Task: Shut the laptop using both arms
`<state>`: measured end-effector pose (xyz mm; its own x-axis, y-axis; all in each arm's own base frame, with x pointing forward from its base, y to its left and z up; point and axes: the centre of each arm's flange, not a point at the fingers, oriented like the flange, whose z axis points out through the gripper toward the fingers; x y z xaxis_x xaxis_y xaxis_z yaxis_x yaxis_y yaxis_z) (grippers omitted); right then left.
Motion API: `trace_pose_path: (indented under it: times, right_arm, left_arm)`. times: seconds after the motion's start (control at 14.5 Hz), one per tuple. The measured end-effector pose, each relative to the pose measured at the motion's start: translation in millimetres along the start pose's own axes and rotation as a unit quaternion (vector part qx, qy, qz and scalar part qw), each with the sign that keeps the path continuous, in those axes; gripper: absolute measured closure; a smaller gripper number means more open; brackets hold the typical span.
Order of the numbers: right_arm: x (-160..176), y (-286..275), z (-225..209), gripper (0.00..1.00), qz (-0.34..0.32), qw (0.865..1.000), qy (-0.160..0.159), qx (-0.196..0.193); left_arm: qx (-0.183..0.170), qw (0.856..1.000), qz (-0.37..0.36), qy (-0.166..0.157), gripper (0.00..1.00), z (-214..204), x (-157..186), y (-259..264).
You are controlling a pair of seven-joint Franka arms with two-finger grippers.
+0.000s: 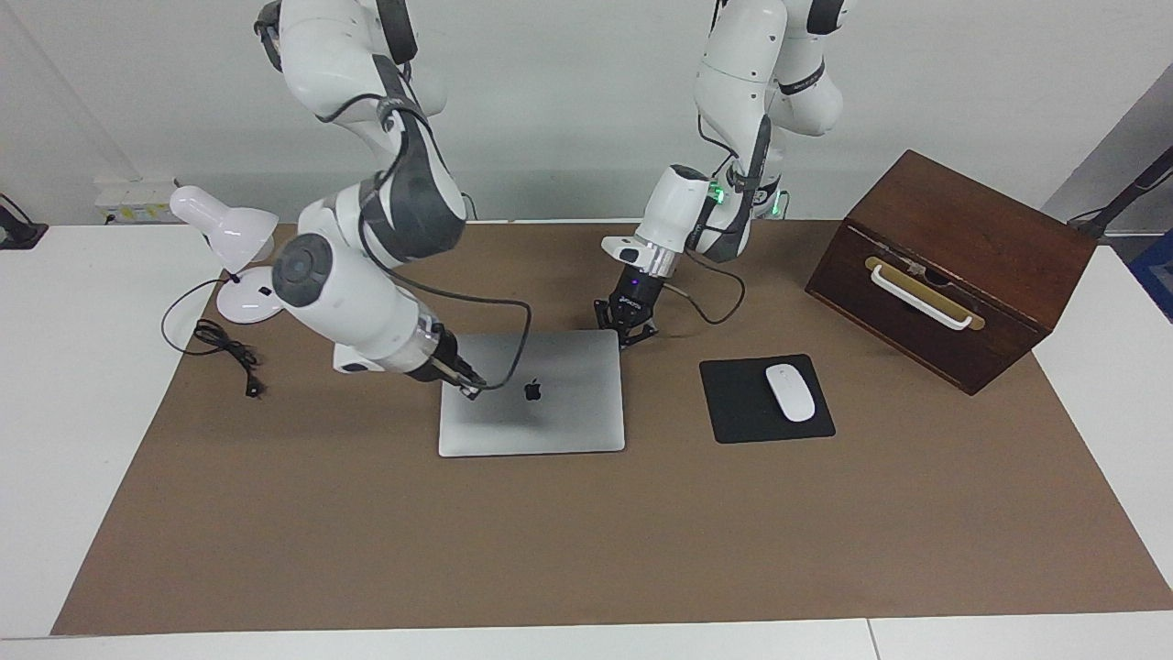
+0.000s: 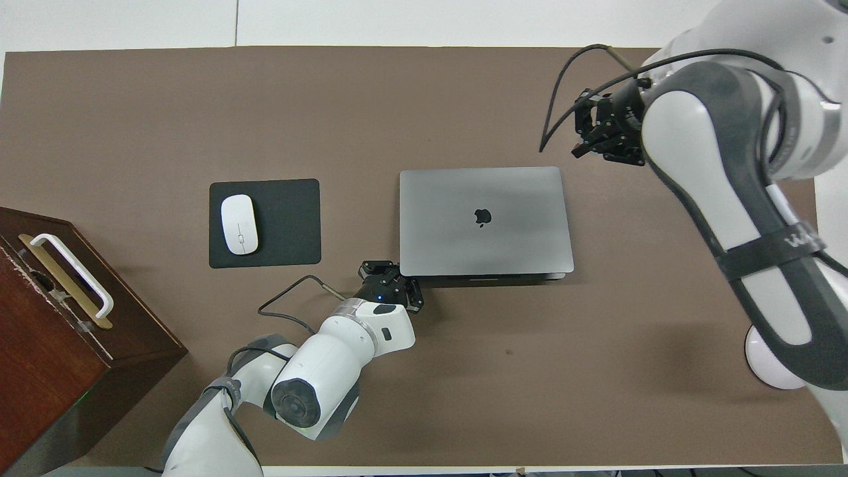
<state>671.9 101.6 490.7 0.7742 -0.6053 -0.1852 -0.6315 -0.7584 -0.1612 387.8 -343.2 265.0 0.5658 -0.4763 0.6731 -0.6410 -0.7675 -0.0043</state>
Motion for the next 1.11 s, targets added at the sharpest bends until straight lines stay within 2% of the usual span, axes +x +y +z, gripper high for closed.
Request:
trace_pose_path:
  times: [0.14,0.28,0.41,0.55,0.62,0.76,0.97,1.11]
  right_arm:
    - [14.5,21.0,-22.9,0.99,-0.089,0.994,0.05,-0.038]
    - [22.4,32.6,-38.5,0.99,-0.177,0.976,0.091,-0.089]
    - [32.3,42.3,-54.8,0.99,-0.25,0.954,0.115,-0.118]
    - [48.0,59.5,-69.0,0.99,-0.293,0.939,0.124,-0.129]
    - [56.1,68.0,-76.5,0.93,-0.301,0.936,0.132,-0.128]
    - [65.2,80.6,-87.0,0.72,-0.304,0.934,0.142,-0.126]
    - [60.9,86.4,-98.4,0.42,-0.301,0.934,0.144,-0.126]
    - [54.0,93.2,-106.2,0.2,-0.297,0.936,0.139,-0.128]
  left_arm:
    - [0.0,1.0,0.0,0.0,0.99,0.0,0.0,0.0]
    - [0.0,1.0,-0.001,0.0,0.99,0.0,0.0,-0.1]
    - [0.0,1.0,-0.009,0.0,0.99,-0.1,0.1,-0.2]
    - [0.001,1.0,-0.025,0.0,0.99,-0.5,0.1,-1.0]
    - [0.002,1.0,-0.03,-0.001,0.99,-1.2,-0.2,-2.9]
    - [0.008,0.999,-0.038,-0.007,0.99,-3.6,-0.3,-10.3]
    - [0.01,0.998,-0.052,-0.041,0.99,-18.5,14.1,-24.1]
    - [0.011,0.995,-0.067,-0.07,0.99,-44.4,34.2,-41.0]
